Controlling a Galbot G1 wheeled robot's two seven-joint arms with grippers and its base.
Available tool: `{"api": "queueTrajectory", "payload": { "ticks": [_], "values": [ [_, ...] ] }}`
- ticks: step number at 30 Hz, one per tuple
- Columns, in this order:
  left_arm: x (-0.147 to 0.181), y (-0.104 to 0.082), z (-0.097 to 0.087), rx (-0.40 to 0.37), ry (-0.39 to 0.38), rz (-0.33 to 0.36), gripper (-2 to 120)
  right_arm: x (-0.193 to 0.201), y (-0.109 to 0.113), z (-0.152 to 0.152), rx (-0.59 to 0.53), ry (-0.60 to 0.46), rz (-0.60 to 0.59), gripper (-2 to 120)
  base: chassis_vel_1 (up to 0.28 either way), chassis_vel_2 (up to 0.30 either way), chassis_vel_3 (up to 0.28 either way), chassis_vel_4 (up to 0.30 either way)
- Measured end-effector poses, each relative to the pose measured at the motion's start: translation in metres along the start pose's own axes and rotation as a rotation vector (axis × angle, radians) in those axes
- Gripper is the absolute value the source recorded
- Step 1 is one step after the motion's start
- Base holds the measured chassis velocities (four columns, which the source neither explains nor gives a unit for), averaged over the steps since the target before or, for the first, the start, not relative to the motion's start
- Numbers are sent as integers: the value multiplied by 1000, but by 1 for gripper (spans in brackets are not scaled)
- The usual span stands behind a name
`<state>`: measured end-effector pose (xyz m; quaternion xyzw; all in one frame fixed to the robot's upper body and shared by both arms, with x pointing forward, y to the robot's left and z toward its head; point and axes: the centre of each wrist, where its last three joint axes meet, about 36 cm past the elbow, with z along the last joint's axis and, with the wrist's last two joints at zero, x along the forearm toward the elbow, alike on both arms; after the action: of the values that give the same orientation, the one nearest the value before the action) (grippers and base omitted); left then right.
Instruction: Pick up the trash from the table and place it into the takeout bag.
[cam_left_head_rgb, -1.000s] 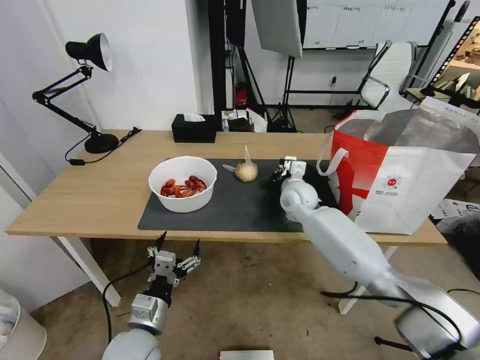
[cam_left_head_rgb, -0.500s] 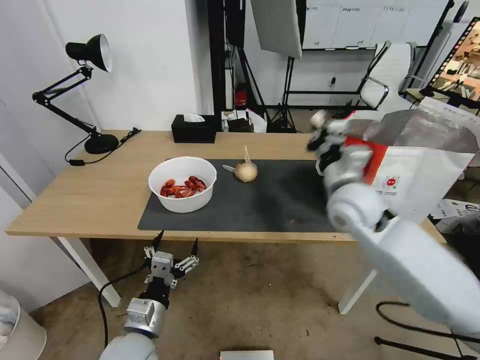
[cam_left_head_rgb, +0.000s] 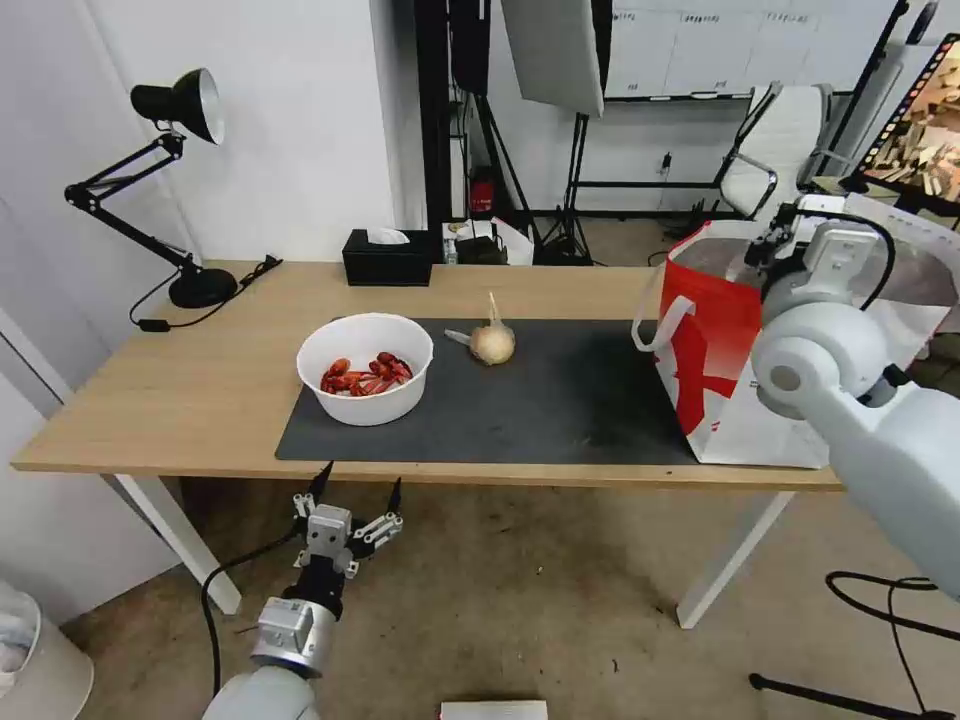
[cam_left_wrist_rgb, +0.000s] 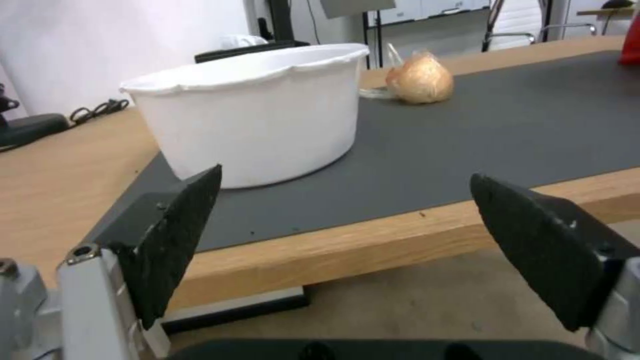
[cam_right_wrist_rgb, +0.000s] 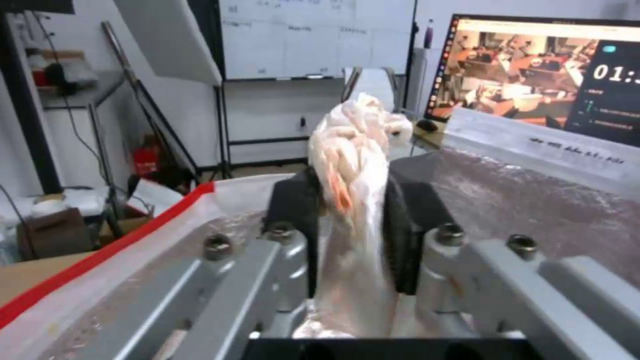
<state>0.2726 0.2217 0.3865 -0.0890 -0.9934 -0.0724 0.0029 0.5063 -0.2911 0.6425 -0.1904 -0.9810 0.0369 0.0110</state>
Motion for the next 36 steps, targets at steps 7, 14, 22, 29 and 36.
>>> {"api": "queueTrajectory", "payload": {
  "ticks": [7, 14, 22, 29, 36],
  "values": [
    [0, -1, -7, 50, 0, 14, 100, 2, -1, -2, -4, -4, 0, 50, 0, 0, 0, 0],
    [0, 1, -10, 48, -8, 12, 100, 10, 0, 2, -69, -35, -76, 73, 0, 0, 0, 0],
    [9, 5, -20, 43, -23, -34, 100, 63, 17, 14, -165, -73, -577, 99, 0, 0, 0, 0],
    [25, 7, -23, 39, -21, -92, 100, 124, 9, 78, -125, 48, -819, 100, 0, 0, 0, 0],
    [29, 7, -15, 33, -1, -96, 100, 185, -18, 155, -49, 156, -825, 100, 0, 0, 0, 0]
  ]
}}
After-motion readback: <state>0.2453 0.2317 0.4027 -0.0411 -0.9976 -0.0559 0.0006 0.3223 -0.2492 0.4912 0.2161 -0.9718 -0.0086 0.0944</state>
